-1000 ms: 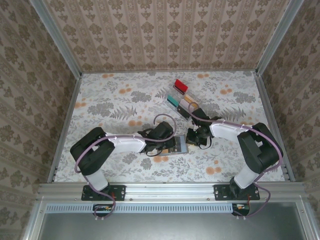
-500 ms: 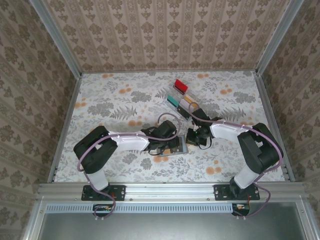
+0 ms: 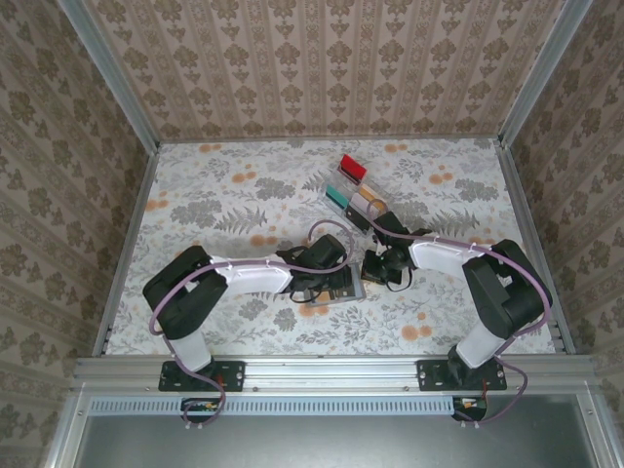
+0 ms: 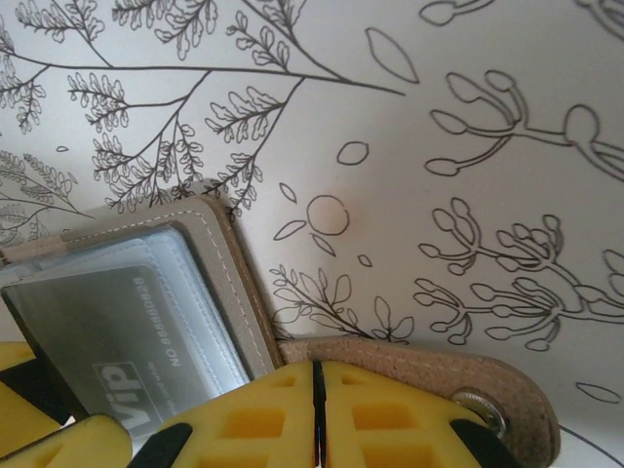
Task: Put the credit cards into the card holder
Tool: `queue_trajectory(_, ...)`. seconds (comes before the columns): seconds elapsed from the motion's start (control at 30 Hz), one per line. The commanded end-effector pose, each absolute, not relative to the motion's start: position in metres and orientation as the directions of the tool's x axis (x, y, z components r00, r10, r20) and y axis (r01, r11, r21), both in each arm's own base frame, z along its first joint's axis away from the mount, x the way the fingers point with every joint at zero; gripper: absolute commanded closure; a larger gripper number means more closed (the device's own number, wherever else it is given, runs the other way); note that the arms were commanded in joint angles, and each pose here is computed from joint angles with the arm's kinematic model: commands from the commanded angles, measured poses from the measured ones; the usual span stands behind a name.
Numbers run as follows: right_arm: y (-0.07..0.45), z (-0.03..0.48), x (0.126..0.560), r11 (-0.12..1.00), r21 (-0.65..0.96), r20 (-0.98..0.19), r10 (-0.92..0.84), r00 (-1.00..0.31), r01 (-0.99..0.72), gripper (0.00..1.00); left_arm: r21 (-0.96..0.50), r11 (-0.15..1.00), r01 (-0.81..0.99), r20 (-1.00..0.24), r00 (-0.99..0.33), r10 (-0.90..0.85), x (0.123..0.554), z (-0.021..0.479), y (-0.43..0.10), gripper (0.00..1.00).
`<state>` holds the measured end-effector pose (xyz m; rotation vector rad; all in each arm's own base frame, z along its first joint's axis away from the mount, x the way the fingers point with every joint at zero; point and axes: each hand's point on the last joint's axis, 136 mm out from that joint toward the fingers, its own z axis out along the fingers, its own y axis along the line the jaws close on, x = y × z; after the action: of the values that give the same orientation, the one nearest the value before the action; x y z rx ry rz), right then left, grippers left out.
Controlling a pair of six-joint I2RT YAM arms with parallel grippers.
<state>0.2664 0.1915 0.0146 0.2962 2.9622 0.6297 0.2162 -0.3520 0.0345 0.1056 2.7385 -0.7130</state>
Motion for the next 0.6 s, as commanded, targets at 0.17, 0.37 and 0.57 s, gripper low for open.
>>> queue_trajectory(0.17, 0.188, -0.001, 0.253, 0.905, 0.379, -0.005, 0.211, -0.978, 0.193, 0.9, -0.337, 0.934, 0.114, -0.282, -0.959, 0.016, 0.204, 0.023, -0.319, 0.51)
queue_trajectory(0.37, 0.19, -0.002, 0.253, 0.901, 0.387, 0.002, 0.21, -0.978, 0.194, 0.9, -0.365, 0.922, 0.128, -0.298, -0.955, 0.015, 0.205, 0.029, -0.323, 0.5)
queue_trajectory(0.57, 0.189, 0.0, 0.253, 0.903, 0.383, -0.002, 0.211, -0.977, 0.194, 0.9, -0.417, 0.894, 0.164, -0.336, -0.942, 0.016, 0.211, 0.049, -0.338, 0.53)
